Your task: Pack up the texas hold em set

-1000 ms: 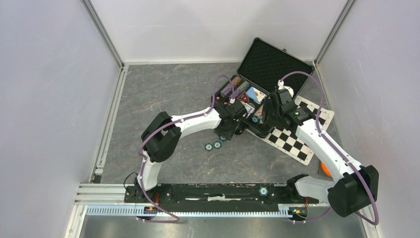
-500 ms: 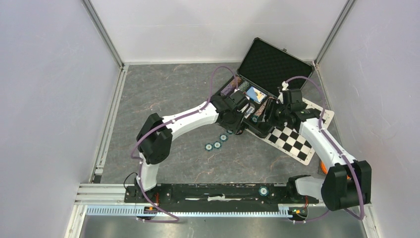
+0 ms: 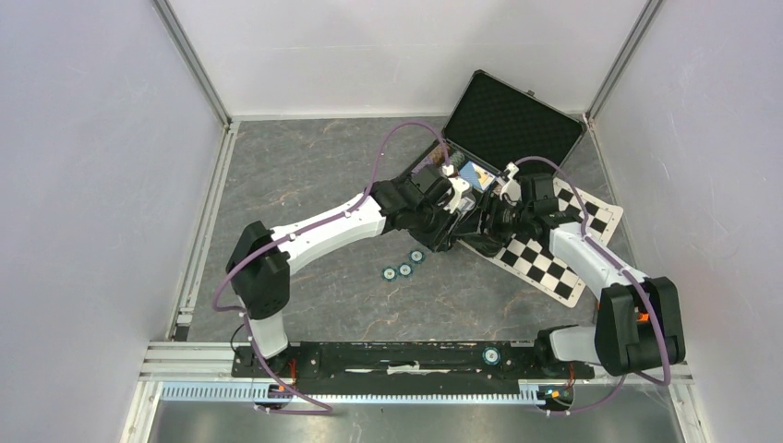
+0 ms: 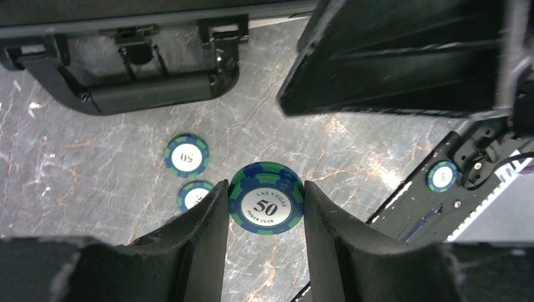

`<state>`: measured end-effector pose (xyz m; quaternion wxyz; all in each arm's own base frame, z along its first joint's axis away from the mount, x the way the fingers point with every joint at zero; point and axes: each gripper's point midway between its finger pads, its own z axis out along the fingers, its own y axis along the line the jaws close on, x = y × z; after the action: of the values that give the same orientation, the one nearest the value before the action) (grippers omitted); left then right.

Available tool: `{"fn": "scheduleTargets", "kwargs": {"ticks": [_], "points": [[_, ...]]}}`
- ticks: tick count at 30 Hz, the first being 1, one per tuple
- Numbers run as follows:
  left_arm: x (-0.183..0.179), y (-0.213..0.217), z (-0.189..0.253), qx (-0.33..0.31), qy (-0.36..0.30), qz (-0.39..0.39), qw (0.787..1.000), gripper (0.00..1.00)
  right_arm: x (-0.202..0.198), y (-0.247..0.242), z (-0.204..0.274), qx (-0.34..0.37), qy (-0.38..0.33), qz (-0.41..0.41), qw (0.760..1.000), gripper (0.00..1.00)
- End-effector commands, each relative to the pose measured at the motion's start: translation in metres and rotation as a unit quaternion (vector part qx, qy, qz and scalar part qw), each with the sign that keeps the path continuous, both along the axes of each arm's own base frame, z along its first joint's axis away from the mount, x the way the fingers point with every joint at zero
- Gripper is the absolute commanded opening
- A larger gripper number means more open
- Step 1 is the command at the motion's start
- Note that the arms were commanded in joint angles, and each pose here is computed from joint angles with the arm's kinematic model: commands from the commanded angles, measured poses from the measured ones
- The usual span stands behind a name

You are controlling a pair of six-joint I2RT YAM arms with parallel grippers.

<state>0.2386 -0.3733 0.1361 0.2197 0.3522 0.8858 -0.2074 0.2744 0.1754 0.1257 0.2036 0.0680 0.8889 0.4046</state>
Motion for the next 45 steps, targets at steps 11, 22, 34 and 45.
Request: {"fn": "scheduleTargets", "kwargs": {"ticks": [11, 22, 34, 45], "points": [[-0.005, -0.016, 0.028, -0.059, -0.041, -0.095, 0.993, 0.34, -0.013, 0.030, 0.024, 0.118, 0.002, 0.064, 0.991, 0.53], [-0.010, -0.018, 0.033, -0.068, -0.051, -0.132, 0.988, 0.35, -0.037, 0.050, 0.024, 0.145, 0.024, 0.120, 0.982, 0.51], [-0.010, -0.022, 0.043, -0.090, -0.072, -0.148, 0.982, 0.35, -0.044, 0.057, 0.011, 0.129, 0.052, 0.143, 0.980, 0.26], [0.000, -0.019, 0.043, -0.084, -0.071, -0.093, 0.990, 0.64, -0.029, 0.057, 0.022, 0.115, 0.020, 0.146, 0.982, 0.00]]}}
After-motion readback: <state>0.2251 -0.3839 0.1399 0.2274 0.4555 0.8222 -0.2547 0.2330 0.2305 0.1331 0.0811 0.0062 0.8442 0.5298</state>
